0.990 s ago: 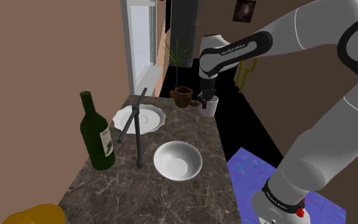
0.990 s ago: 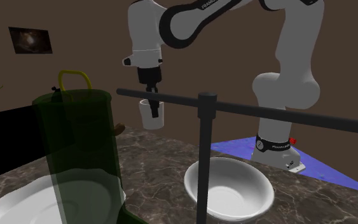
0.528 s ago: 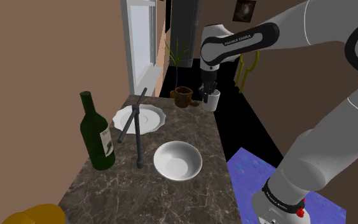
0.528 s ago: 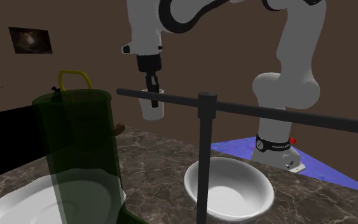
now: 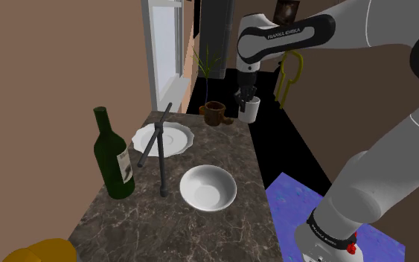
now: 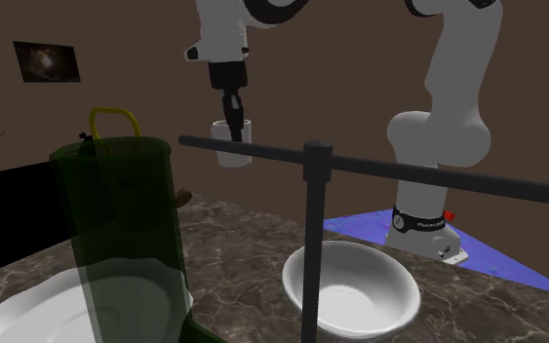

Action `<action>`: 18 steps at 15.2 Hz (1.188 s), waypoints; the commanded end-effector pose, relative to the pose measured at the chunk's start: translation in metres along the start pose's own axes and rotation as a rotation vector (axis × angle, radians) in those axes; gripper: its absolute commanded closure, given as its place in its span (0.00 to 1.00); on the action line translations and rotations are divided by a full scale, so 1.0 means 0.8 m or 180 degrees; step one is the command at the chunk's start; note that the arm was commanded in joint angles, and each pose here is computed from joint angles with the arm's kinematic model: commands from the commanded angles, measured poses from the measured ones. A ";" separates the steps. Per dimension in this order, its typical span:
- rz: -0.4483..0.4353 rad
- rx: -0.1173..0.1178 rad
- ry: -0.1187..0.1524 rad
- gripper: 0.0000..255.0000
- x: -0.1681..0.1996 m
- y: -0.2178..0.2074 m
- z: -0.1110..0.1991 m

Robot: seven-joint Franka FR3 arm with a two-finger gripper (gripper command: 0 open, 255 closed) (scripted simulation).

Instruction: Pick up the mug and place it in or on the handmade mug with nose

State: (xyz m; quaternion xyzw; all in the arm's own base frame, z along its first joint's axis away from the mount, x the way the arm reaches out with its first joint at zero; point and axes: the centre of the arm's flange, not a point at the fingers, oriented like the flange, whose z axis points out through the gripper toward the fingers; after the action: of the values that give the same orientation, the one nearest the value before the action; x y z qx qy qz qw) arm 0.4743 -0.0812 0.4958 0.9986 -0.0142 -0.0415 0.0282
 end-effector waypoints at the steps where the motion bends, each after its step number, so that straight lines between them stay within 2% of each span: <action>1: 0.0000 0.0000 0.0000 1.00 0.000 0.000 -0.013; 8: 0.0000 0.0000 0.0000 1.00 -0.003 0.003 -0.055; 18: 0.0000 0.0000 0.0000 1.00 0.153 0.048 -0.083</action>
State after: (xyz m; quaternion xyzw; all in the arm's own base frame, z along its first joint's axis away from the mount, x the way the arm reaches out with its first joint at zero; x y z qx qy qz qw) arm 0.5857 -0.1134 0.5518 0.9986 -0.0146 -0.0417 0.0281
